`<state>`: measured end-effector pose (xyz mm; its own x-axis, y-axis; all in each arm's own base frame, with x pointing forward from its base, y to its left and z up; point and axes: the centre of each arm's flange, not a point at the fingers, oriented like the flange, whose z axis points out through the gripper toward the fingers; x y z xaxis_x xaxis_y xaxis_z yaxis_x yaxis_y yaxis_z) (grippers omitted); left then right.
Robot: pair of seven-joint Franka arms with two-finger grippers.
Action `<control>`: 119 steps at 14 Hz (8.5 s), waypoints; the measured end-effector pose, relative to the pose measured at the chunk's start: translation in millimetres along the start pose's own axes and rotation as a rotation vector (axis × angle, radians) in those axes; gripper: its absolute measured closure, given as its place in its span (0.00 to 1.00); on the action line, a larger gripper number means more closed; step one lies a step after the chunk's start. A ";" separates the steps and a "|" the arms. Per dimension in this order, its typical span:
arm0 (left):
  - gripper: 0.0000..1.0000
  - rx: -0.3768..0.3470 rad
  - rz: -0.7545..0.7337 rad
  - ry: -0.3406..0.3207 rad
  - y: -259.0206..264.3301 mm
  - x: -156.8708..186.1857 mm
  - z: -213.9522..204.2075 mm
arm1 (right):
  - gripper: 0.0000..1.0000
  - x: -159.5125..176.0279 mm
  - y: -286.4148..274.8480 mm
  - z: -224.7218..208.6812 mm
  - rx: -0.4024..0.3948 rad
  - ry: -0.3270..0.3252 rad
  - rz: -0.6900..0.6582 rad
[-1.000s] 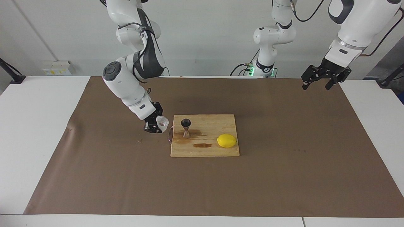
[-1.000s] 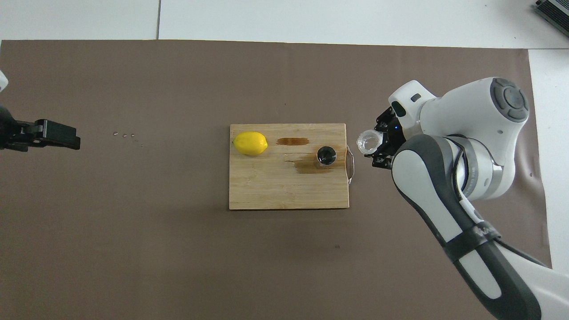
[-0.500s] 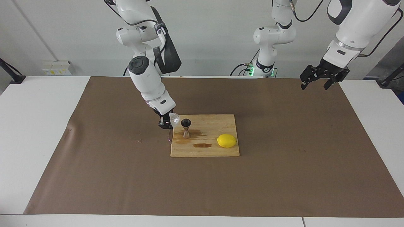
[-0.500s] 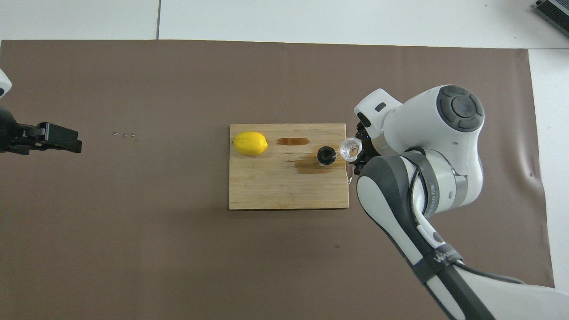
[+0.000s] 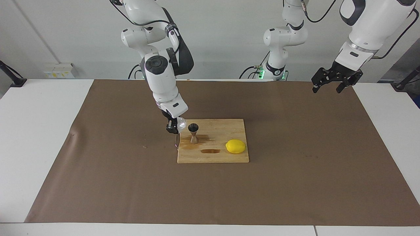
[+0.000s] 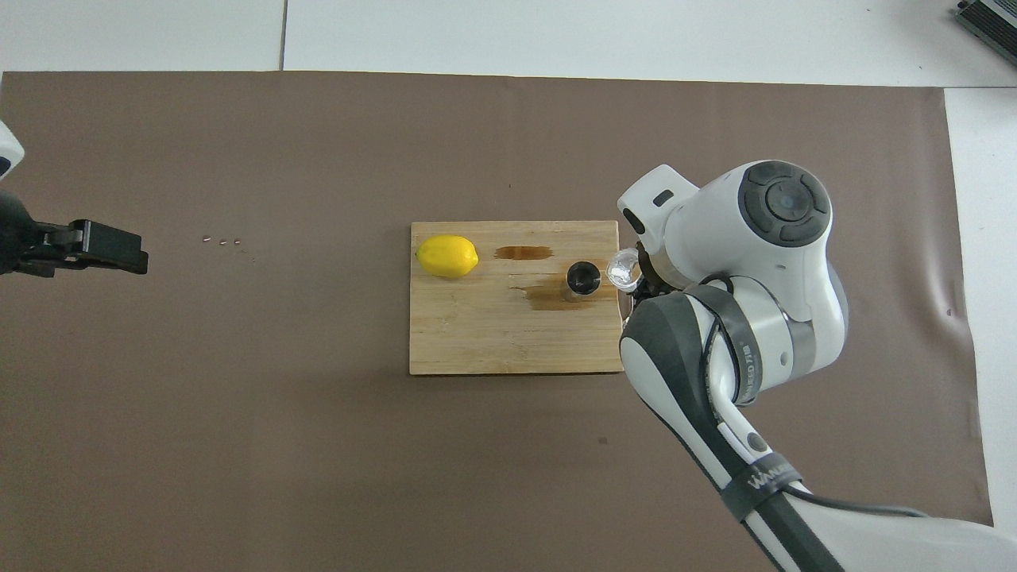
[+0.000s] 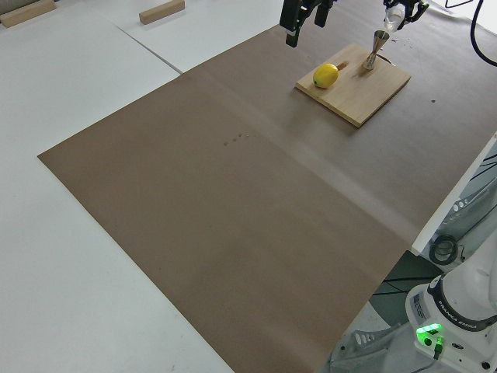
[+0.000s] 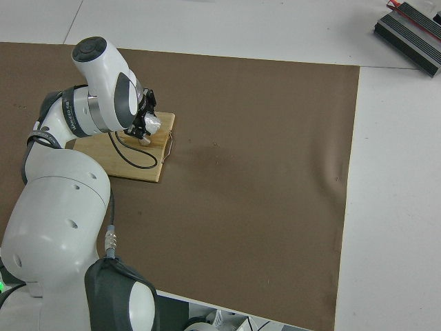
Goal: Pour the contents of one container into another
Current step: 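Tilt the white cup over the jigger with the right gripper, then carry the white cup back toward its starting spot, then lower the white cup onto the table and open the right gripper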
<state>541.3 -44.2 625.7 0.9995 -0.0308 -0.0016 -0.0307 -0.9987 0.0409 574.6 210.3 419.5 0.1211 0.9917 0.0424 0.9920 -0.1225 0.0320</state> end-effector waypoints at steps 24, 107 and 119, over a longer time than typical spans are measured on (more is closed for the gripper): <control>0.00 0.000 -0.002 -0.001 -1.3 -0.1 0.2 | 0.49 51.3 -23.7 -6.2 -0.170 -0.203 -0.098; 0.00 0.000 -0.002 -0.002 -1.3 -0.1 0.2 | 0.00 -209.4 -0.2 52.1 0.040 0.428 0.302; 0.00 0.000 -0.002 -0.002 -1.3 -0.1 0.2 | 0.00 -209.7 -5.4 -51.3 0.161 -0.008 1.004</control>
<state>541.3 -42.9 625.5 0.9996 -0.0286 -0.0033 -0.0284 -0.9988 0.0406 541.9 1.0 461.6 0.9005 0.4338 -0.0309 0.4250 -0.8927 -0.1498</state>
